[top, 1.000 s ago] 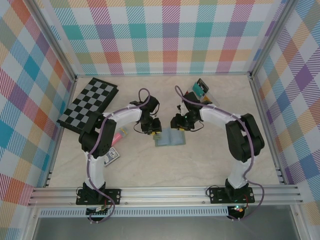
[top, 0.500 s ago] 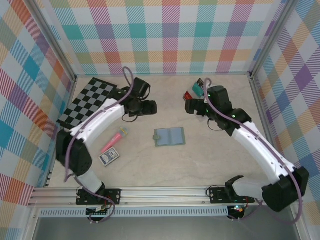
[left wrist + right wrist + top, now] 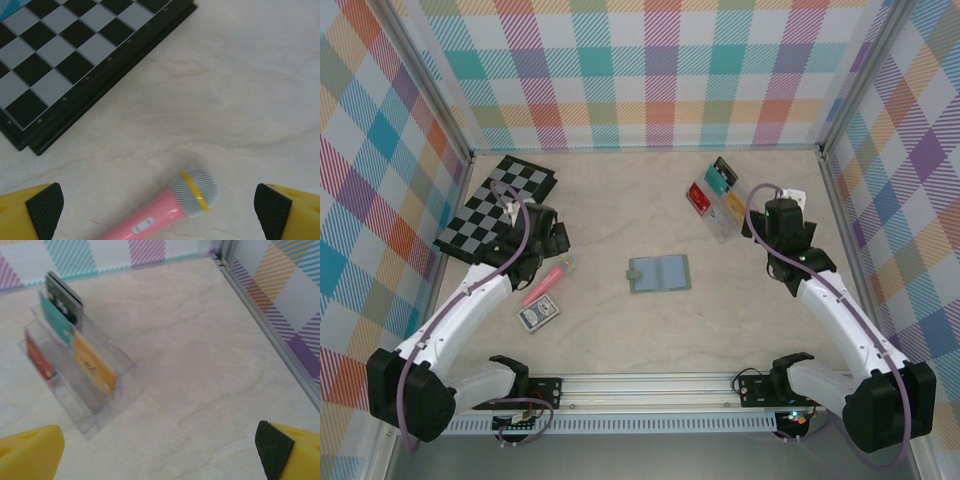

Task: Take the credit cards out of the card holder

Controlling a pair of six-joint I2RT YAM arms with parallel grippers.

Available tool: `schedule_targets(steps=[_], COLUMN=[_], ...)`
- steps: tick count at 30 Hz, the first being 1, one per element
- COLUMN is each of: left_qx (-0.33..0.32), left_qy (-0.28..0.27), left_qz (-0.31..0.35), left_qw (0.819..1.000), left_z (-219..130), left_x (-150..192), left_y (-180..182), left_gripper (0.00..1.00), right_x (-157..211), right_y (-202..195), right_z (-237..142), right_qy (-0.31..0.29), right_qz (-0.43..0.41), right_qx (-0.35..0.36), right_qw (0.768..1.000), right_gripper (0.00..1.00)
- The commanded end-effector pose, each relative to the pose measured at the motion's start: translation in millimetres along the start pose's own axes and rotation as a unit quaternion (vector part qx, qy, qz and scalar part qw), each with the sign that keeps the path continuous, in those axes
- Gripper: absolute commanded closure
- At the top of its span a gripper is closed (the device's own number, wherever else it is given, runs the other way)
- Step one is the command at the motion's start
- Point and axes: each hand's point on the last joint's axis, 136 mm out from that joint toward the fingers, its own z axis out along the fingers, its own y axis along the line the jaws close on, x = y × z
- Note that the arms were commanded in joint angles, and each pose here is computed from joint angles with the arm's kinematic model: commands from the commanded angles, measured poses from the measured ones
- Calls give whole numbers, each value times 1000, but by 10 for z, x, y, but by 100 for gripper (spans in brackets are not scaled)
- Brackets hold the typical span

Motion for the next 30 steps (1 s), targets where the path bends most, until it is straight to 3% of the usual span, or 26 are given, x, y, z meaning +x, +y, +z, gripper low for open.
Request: schedule_targets(steps=[1,4,9,20,30], left_qx=[-51,-78,-53,67,128], left_qy=[-66,-96,-160,-211,-239], left_qz=[-28,-32,2,40,36], left_qw=[996,992,986,974,962], left_z=[96,188,301,589,725], left_x=[-144,-105,-116,47,12], left_y=[270,436,427,175,30], left_gripper=[0,0,0,0,0], right_x=[-145,78,423,602,477], right_y=[-102,-203,-237,111,220], right_z=[74,256,566,783,787], right_qy=[-63,-39,-4,-46,-105], right_qz=[25,28,8,-37,-42], right_qx=[12,33,41,-70,-140], right_qw=[998,998,999,996,984], right_gripper=[0,0,0,0,0])
